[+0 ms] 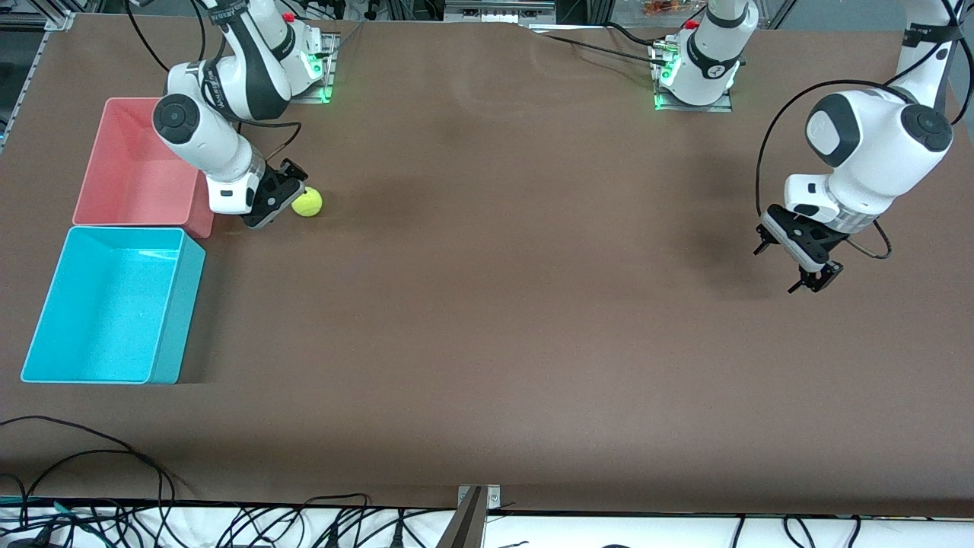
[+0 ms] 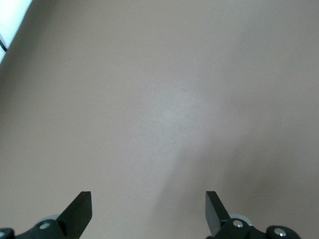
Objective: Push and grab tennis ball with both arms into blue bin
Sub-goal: 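Grasp the ball with the right gripper while the left gripper withdraws, then carry the held ball with the right gripper over the blue bin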
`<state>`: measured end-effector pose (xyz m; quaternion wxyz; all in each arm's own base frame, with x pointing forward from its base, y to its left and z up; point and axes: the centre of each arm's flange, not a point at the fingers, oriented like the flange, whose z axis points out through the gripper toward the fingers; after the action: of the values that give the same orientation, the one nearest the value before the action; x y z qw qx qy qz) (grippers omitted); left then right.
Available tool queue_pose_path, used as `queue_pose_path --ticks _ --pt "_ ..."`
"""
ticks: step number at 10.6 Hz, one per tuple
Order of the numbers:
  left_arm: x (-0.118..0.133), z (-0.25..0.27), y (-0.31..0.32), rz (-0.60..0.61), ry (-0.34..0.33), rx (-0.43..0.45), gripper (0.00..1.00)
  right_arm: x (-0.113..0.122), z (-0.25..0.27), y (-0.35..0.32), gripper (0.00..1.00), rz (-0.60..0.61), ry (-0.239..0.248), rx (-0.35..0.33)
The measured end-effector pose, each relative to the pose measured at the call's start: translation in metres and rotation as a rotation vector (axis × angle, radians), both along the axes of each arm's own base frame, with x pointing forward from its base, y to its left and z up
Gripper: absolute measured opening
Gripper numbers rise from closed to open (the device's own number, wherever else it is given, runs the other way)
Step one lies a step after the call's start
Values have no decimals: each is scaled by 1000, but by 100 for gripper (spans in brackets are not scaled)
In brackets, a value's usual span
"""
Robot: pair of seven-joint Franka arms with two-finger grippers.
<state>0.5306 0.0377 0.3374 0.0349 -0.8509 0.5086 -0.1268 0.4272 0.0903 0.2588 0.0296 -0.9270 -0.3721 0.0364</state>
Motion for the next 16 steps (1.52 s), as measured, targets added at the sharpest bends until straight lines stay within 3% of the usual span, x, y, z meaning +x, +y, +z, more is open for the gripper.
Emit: queue_pose_path --ticks 6,9,12,13,16 --pt "-10 41 26 62 -22 -10 100 -28 -56 -48 96 53 59 -1" --pt "-21 62 20 274 52 -85 100 -30 -64 -102 95 55 87 19" --pt "-22 100 16 408 114 -134 100 -31 -65 -102 82 59 93 21" --pt "-21 114 15 447 133 -146 100 -31 -64 -102 67 60 93 21" --pt "-18 141 13 563 191 -156 100 -23 -55 -100 64 64 62 20"
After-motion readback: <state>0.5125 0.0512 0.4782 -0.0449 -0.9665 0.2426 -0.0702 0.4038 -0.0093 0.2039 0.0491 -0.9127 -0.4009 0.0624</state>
